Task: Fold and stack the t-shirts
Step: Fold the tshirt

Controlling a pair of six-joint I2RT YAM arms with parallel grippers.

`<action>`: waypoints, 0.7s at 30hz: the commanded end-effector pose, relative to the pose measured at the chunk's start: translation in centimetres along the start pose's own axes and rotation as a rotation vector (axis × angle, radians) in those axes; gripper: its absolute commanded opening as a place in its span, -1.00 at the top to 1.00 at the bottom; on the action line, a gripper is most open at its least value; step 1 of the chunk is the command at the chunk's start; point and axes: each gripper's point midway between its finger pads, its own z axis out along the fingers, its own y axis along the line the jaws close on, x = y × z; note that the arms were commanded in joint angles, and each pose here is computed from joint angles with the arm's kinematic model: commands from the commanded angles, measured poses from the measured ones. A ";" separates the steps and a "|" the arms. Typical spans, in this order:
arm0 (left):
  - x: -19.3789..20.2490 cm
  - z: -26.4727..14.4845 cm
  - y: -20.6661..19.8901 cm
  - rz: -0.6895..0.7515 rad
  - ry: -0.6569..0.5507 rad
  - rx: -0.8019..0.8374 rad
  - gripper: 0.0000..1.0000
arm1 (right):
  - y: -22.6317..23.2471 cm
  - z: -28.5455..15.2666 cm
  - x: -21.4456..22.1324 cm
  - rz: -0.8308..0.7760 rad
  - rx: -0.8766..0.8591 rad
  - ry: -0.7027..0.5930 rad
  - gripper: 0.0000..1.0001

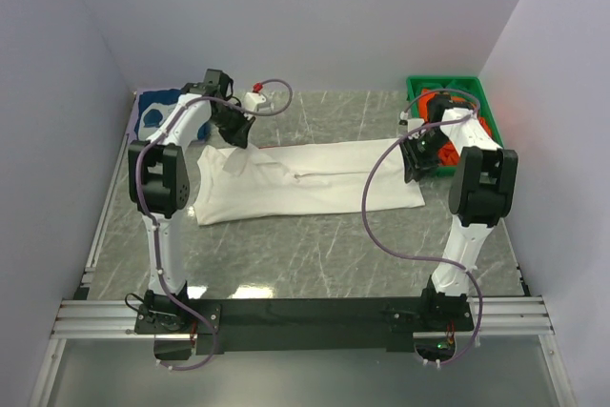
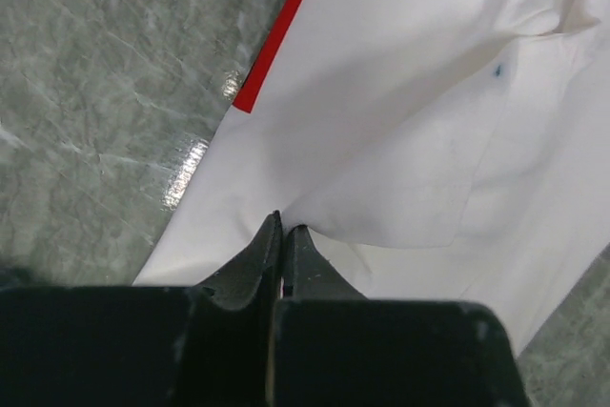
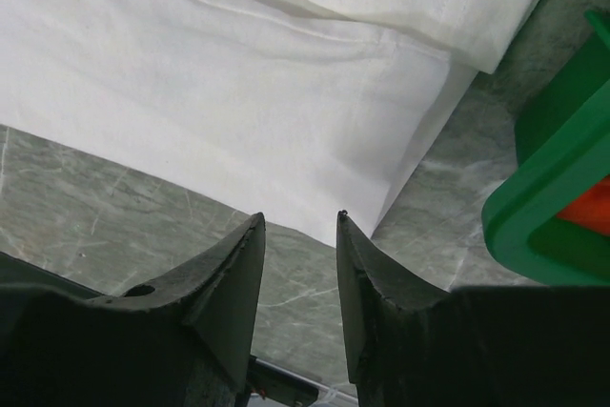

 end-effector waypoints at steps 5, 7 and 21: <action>-2.0 -2.2 -4.9 0.016 -0.046 0.094 0.93 | 0.3 -0.8 -1.8 -0.017 0.000 -0.049 0.11; -0.3 -1.5 -7.5 0.014 -0.006 0.168 0.79 | 0.6 -0.8 -1.9 -0.025 -0.018 -0.049 0.07; 5.1 -4.7 -8.6 -0.080 -0.030 0.166 -0.05 | 4.4 0.4 -4.3 -0.140 -0.057 -0.063 0.11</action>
